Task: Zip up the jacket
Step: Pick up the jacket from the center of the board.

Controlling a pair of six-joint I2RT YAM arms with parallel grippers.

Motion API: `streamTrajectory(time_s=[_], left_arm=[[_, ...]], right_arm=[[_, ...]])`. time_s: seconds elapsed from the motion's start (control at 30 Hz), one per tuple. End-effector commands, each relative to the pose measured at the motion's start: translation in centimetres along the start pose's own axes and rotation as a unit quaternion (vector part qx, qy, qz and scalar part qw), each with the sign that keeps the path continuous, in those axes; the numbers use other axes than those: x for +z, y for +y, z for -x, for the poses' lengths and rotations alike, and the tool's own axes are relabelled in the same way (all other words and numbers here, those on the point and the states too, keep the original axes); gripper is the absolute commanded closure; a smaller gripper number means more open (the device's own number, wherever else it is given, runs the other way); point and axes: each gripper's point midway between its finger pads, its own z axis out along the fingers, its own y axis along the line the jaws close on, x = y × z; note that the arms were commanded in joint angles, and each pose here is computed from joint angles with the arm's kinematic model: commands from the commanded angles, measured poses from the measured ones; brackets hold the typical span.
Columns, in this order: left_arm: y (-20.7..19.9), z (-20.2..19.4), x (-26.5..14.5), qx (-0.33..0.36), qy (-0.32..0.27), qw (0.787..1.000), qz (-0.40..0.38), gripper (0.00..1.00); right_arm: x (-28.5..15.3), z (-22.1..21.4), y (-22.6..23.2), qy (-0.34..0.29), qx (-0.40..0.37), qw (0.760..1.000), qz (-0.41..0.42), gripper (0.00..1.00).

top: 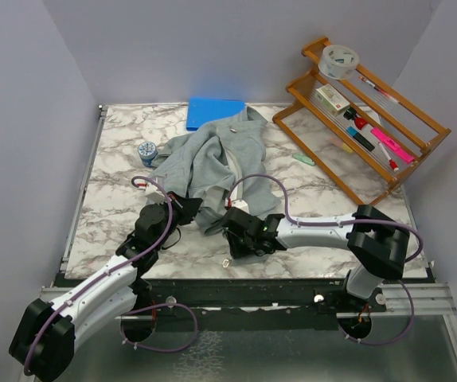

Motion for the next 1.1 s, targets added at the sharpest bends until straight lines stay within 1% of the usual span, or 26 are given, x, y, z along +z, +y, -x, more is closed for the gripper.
streamTrajectory(time_s=[0.0, 0.07, 0.13, 0.23, 0.27, 0.37, 0.43, 0.5, 0.57, 0.63, 0.67, 0.77, 0.8, 0.83, 0.9, 0.93, 0.97, 1.0, 1.03, 1.07], left_arm=[[0.9, 0.2, -0.2, 0.003, -0.011, 1.000, 0.017, 1.00], [1.0, 0.2, -0.2, 0.002, -0.012, 1.000, 0.017, 1.00], [1.0, 0.2, -0.3, -0.002, -0.014, 1.000, 0.017, 1.00], [1.1, 0.2, -0.4, -0.004, -0.015, 1.000, 0.018, 1.00], [1.1, 0.2, -0.5, -0.005, -0.015, 1.000, 0.017, 1.00], [0.8, 0.5, -0.5, -0.008, -0.019, 1.000, 0.013, 1.00], [-0.1, 0.8, -0.6, -0.008, -0.021, 1.000, -0.003, 1.00], [-1.6, 1.4, -0.7, -0.007, -0.026, 0.999, -0.035, 1.00], [-3.0, 1.9, -0.9, -0.007, -0.027, 0.998, -0.063, 1.00], [-4.3, 2.4, -1.1, -0.007, -0.027, 0.996, -0.087, 1.00], [-4.8, 2.7, -1.2, -0.006, -0.029, 0.995, -0.094, 1.00], [-5.4, 3.6, -1.2, -0.003, -0.041, 0.994, -0.099, 1.00], [-5.5, 3.8, -1.2, -0.004, -0.045, 0.994, -0.097, 1.00], [-5.5, 4.0, -1.1, -0.004, -0.048, 0.994, -0.096, 1.00], [-5.7, 4.3, -1.0, -0.002, -0.051, 0.994, -0.095, 1.00], [-5.8, 4.4, -1.0, -0.001, -0.052, 0.994, -0.096, 1.00], [-5.7, 4.4, -1.0, -0.001, -0.053, 0.994, -0.094, 1.00], [-5.6, 4.5, -0.9, 0.000, -0.054, 0.994, -0.092, 1.00], [-5.5, 4.5, -0.9, 0.003, -0.055, 0.995, -0.089, 1.00], [-5.3, 4.4, -0.8, 0.004, -0.056, 0.995, -0.086, 1.00]], right_arm=[[2.6, -5.9, -4.2, 0.085, -0.023, 0.994, -0.073, 0.65], [2.8, -6.2, -4.7, 0.087, -0.024, 0.993, -0.082, 0.77], [2.9, -6.4, -5.0, 0.089, -0.026, 0.992, -0.089, 0.87], [2.7, -5.7, -4.8, 0.073, -0.024, 0.994, -0.082, 0.97], [2.5, -5.1, -4.4, 0.058, -0.022, 0.995, -0.074, 0.99], [1.2, -2.0, -3.1, -0.013, -0.014, 0.999, -0.042, 1.00], [-0.2, 0.6, -1.9, -0.073, -0.019, 0.997, -0.010, 1.00], [-2.0, 3.4, -0.6, -0.142, -0.032, 0.989, 0.028, 1.00], [-4.1, 6.3, 0.2, -0.217, -0.049, 0.974, 0.053, 1.00], [-6.8, 9.2, 0.5, -0.299, -0.065, 0.950, 0.065, 0.99], [-8.1, 10.5, 0.4, -0.342, -0.083, 0.934, 0.066, 1.00], [-13.1, 14.4, -0.6, -0.468, -0.071, 0.880, 0.050, 1.00], [-14.6, 15.5, -0.5, -0.489, -0.077, 0.868, 0.048, 1.00], [-16.0, 16.1, 0.8, -0.492, -0.117, 0.860, 0.067, 1.00], [-18.9, 15.5, 5.0, -0.482, -0.233, 0.831, 0.152, 1.00], [-19.9, 14.8, 6.3, -0.479, -0.256, 0.818, 0.188, 1.00], [-19.8, 14.1, 6.5, -0.472, -0.265, 0.817, 0.198, 1.00], [-18.0, 13.6, 5.1, -0.452, -0.240, 0.843, 0.169, 1.00], [-15.2, 13.4, 2.5, -0.420, -0.207, 0.876, 0.112, 1.00], [-12.3, 13.0, -0.3, -0.375, -0.192, 0.905, 0.050, 1.00]])
